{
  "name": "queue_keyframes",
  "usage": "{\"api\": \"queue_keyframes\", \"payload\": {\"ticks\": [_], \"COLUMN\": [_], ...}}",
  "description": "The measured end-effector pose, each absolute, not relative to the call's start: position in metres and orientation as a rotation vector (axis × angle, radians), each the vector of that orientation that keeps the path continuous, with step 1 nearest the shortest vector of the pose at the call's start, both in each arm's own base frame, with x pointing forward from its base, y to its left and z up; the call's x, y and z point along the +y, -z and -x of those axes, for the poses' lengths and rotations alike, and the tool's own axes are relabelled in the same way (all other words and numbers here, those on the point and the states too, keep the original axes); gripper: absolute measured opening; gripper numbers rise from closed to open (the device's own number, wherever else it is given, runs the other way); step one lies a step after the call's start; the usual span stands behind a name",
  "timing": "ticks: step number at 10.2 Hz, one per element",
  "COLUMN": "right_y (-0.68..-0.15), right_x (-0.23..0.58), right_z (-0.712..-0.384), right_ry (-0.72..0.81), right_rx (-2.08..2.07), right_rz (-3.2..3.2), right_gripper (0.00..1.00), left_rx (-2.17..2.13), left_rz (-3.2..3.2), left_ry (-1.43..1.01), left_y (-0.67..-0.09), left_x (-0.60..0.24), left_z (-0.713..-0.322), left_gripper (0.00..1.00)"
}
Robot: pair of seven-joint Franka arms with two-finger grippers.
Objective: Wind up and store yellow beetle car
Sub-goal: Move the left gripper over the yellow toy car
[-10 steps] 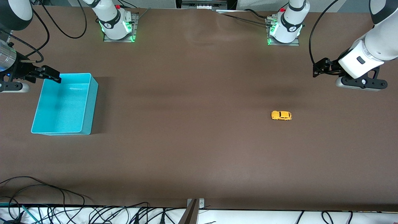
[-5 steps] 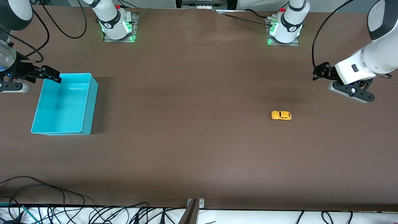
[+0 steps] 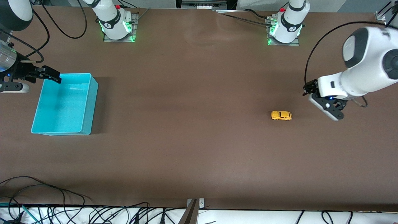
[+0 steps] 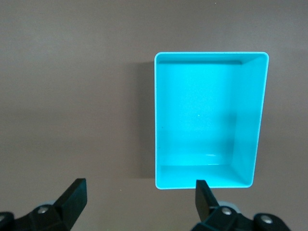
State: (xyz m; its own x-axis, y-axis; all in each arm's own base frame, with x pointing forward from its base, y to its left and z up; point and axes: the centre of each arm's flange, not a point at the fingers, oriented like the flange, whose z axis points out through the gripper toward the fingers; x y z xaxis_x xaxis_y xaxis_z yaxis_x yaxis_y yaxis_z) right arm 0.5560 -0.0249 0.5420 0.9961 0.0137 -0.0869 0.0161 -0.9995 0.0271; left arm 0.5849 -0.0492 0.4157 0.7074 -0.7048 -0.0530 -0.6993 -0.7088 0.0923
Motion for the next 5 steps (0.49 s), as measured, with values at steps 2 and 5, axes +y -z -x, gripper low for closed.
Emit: {"api": "queue_keyframes", "payload": {"ticks": [2,5], "right_y": [-0.542,-0.542], "right_x": [-0.025,-0.025], "right_z": [-0.556,-0.556], "right_ry": [0.135,0.134], "right_rx": [0.023,0.022], "right_rz": [-3.111,-3.111], "right_gripper": [1.0,1.0], "left_rx": [-1.313,-1.564], "left_rz": [-2.783,-2.636], "left_ry": [0.094,0.073], "left_y": [-0.368,-0.302], "left_x": [-0.064,-0.077], "left_z": [-0.572,-0.559], "left_gripper": [1.0,1.0]}}
